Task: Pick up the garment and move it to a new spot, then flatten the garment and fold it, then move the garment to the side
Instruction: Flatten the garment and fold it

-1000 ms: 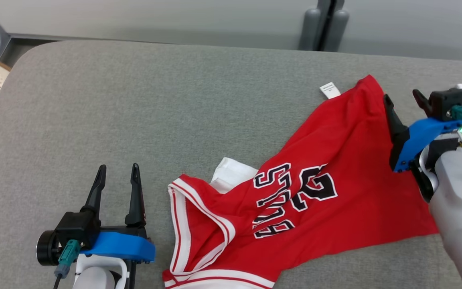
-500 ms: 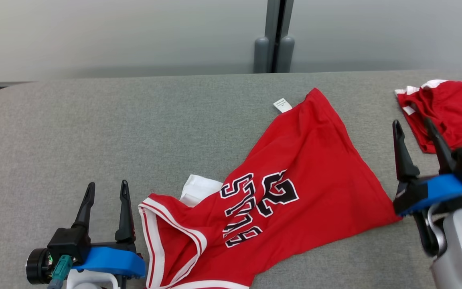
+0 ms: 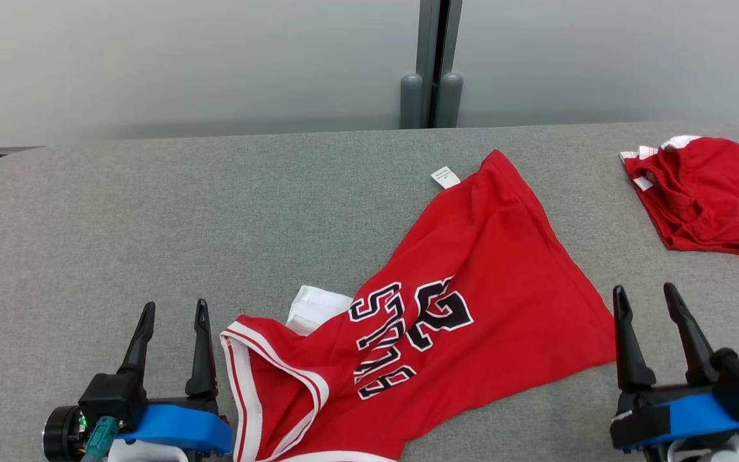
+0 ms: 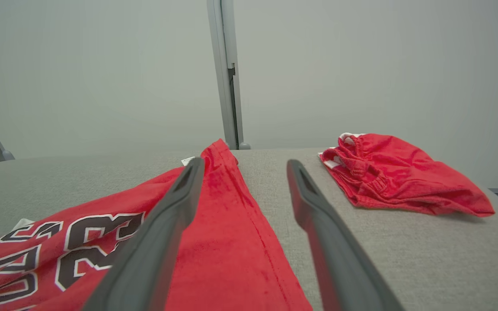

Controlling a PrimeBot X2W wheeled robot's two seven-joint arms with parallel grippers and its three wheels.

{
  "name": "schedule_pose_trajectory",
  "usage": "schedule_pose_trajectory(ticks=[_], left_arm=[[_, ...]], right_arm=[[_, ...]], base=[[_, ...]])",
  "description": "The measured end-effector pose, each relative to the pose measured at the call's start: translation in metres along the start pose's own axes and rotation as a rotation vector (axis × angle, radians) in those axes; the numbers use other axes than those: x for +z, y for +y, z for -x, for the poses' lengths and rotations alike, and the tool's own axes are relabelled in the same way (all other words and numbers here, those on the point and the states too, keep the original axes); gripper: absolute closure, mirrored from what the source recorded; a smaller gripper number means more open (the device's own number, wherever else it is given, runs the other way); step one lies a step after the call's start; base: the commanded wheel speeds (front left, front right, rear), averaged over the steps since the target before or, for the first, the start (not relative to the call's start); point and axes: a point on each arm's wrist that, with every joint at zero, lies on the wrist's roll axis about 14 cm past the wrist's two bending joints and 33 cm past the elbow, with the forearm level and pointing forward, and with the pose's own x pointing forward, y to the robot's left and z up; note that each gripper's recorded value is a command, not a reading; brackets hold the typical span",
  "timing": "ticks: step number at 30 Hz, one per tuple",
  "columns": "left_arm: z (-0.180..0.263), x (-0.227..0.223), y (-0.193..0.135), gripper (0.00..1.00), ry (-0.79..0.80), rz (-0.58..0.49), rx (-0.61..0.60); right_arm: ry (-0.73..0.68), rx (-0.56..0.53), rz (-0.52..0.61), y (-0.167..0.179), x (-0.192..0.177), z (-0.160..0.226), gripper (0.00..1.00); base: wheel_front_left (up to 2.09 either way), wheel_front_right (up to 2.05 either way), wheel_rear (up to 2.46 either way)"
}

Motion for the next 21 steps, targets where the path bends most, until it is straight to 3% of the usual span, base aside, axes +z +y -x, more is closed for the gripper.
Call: schedule_pose_trajectory(ticks=[21], left_arm=[[-0.003, -0.032, -0.025, 0.00, 0.102, -0.029, -0.101]], right_arm=[[0.052, 0.002, -0.017, 0.007, -0.008, 0.017, 0.00]], base=[[0.00, 0.00, 0.00]])
